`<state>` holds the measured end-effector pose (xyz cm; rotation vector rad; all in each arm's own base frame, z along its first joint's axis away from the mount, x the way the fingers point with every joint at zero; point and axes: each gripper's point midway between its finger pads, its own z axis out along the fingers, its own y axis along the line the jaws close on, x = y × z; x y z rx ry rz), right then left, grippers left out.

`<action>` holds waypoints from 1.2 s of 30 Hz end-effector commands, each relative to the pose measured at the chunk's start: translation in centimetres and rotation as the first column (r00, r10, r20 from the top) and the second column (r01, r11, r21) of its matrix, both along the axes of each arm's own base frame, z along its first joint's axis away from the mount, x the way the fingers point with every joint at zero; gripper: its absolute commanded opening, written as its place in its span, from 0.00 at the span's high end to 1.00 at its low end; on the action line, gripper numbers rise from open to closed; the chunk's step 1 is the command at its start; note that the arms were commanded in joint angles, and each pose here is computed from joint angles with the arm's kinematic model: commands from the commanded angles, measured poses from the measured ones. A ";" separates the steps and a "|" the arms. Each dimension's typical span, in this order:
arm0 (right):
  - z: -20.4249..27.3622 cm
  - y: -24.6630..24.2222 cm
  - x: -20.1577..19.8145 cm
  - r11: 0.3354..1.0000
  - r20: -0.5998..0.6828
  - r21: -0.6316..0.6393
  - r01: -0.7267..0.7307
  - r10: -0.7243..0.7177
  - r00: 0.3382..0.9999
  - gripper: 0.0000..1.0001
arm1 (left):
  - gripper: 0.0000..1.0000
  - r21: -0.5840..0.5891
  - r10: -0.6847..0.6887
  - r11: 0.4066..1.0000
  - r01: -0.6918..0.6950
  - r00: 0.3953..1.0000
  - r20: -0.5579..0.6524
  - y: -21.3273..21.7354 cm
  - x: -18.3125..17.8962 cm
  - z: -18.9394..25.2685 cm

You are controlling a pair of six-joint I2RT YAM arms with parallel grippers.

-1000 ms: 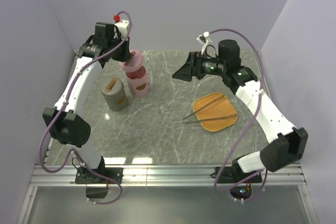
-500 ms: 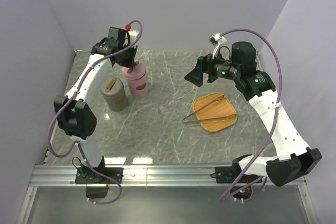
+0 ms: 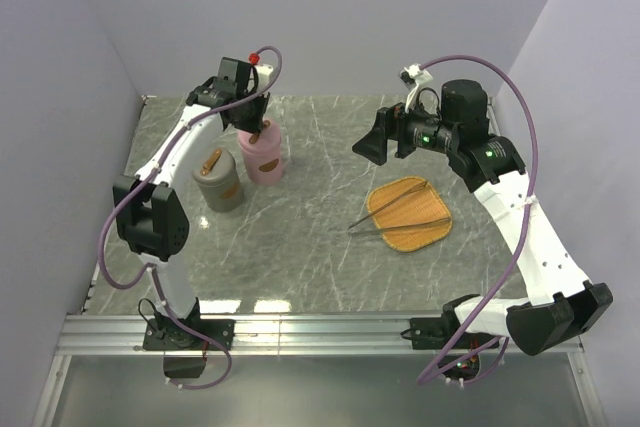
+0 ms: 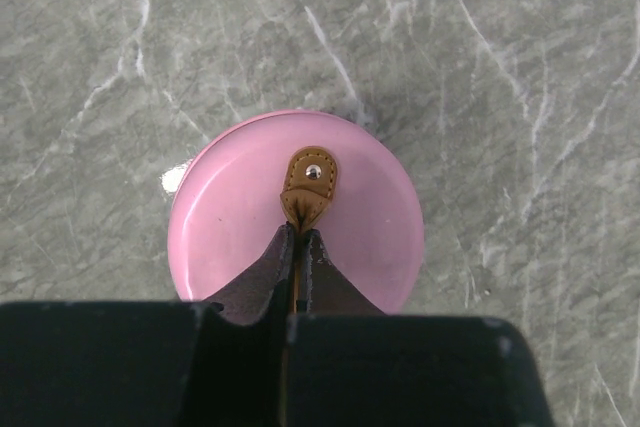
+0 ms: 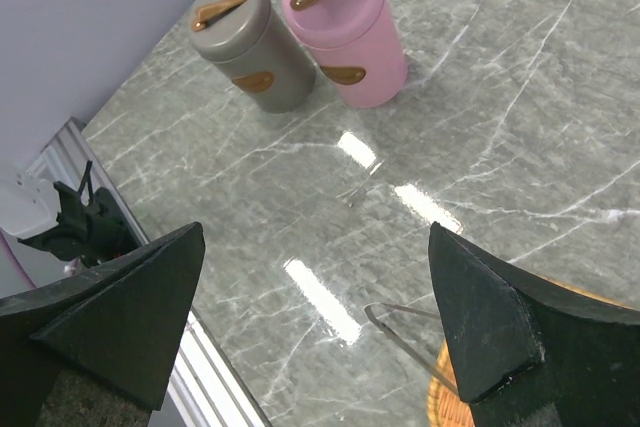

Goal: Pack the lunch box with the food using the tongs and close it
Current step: Put the lid back on the lunch box

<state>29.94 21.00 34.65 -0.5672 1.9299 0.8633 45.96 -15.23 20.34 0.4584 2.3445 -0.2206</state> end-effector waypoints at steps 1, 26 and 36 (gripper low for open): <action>2.2 -0.3 -0.1 1.000 0.070 0.027 0.007 -0.009 0.998 0.00 | 1.00 0.031 0.023 0.999 -0.024 1.000 0.016 0.4 0.7 -0.6; 1.7 0.2 -0.4 0.999 0.044 0.043 -0.025 0.023 0.999 0.00 | 1.00 -0.084 -0.025 0.996 0.031 0.997 0.070 -1.0 -0.4 4.6; 1.4 0.2 -0.4 0.999 0.036 0.044 -0.027 0.025 0.999 0.00 | 1.00 -0.046 0.026 0.999 -0.022 0.997 0.075 0.7 0.4 4.2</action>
